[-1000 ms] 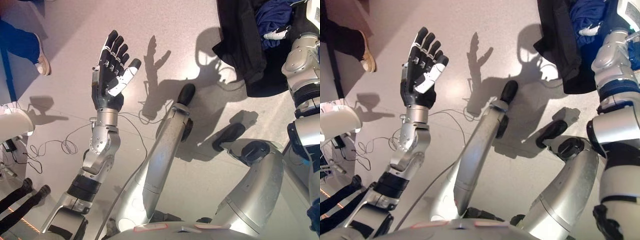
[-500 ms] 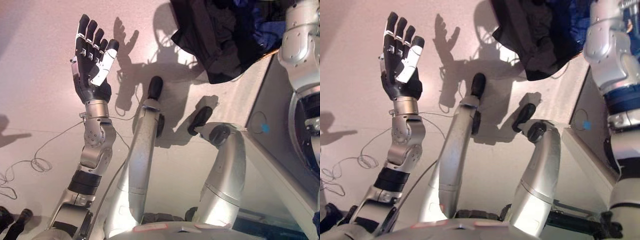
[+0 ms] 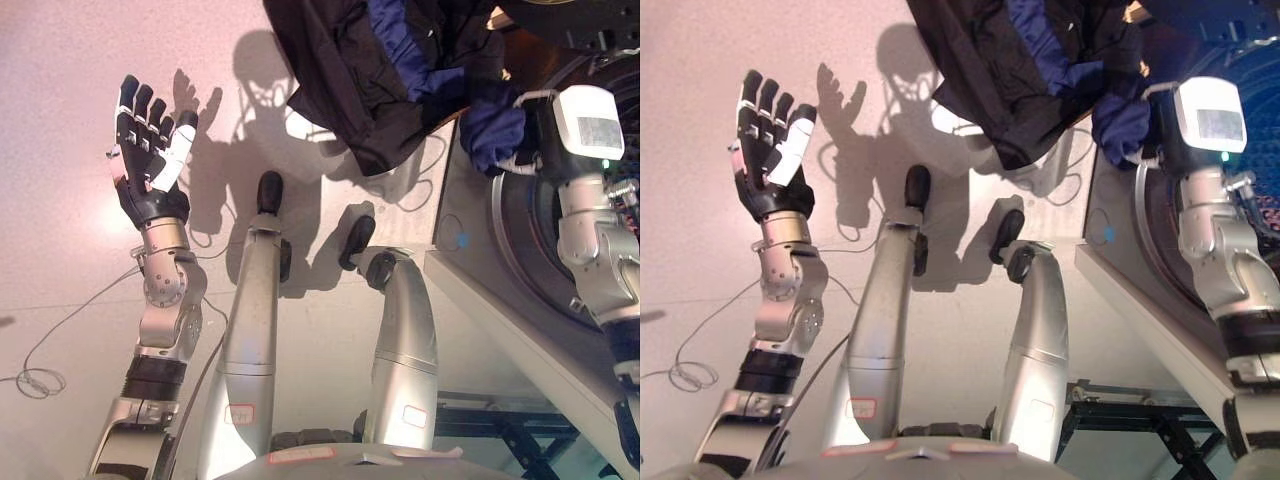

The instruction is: Put the clothes in the basket into the washing machine.

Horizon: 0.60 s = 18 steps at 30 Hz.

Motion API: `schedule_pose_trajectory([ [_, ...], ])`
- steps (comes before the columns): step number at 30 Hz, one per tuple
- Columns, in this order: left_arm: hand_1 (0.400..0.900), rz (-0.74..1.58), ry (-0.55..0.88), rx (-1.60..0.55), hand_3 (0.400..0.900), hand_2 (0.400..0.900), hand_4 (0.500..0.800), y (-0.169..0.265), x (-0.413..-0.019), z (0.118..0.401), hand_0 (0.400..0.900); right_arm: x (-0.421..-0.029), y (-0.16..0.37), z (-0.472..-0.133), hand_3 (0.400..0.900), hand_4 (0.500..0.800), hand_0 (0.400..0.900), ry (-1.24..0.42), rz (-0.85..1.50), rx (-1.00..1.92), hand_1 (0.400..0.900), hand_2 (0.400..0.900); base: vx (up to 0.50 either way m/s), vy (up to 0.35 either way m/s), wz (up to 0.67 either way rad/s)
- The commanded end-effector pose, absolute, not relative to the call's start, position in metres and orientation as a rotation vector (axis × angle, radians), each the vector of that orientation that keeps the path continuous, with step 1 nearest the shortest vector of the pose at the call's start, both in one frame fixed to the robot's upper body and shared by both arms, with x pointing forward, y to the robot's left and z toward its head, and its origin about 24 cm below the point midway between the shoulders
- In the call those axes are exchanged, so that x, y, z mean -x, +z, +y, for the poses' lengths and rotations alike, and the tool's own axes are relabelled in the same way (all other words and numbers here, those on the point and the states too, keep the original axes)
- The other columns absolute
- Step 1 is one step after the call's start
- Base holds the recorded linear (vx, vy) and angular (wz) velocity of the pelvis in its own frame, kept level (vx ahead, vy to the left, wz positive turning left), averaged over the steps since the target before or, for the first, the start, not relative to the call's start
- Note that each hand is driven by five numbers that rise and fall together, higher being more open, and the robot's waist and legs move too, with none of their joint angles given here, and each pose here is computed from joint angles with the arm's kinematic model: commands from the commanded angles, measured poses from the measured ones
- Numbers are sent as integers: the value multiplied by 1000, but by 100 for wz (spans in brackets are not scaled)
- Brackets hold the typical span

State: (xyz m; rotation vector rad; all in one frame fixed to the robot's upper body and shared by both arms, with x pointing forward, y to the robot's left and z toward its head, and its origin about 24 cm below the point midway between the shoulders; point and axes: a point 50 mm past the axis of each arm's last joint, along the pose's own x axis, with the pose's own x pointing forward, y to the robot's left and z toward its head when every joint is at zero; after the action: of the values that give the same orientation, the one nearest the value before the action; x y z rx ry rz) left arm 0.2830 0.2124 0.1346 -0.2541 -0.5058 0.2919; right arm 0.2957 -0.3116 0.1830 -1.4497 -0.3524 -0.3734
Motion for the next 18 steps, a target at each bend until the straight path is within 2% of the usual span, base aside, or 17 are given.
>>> schedule_pose_trajectory([
  [1, 900, -539, 343, 179, 900, 900, 800, 128, -268, 231, 900, -284, 185, -334, 400, 500, 400, -434, -301, 1537, 400, 400, -22, 20, -9],
  [4, 900, -528, 340, 172, 900, 900, 800, 126, -267, 233, 900, -279, 173, -351, 400, 500, 400, -424, -177, 1628, 400, 400, -13, 11, -6],
  [9, 900, -536, 318, 151, 900, 900, 800, 129, -269, 233, 900, -271, 135, -398, 400, 500, 400, -354, 213, 1885, 400, 400, -13, 7, -5],
  [14, 900, -543, 279, 148, 900, 900, 800, 132, -272, 227, 900, -273, 112, -415, 400, 500, 400, -255, 444, 2005, 400, 400, 0, 0, 0],
  [18, 900, -559, 259, 148, 900, 900, 800, 136, -273, 224, 900, -280, 113, -420, 400, 500, 400, -258, 528, 2048, 400, 400, 0, 0, 0],
])
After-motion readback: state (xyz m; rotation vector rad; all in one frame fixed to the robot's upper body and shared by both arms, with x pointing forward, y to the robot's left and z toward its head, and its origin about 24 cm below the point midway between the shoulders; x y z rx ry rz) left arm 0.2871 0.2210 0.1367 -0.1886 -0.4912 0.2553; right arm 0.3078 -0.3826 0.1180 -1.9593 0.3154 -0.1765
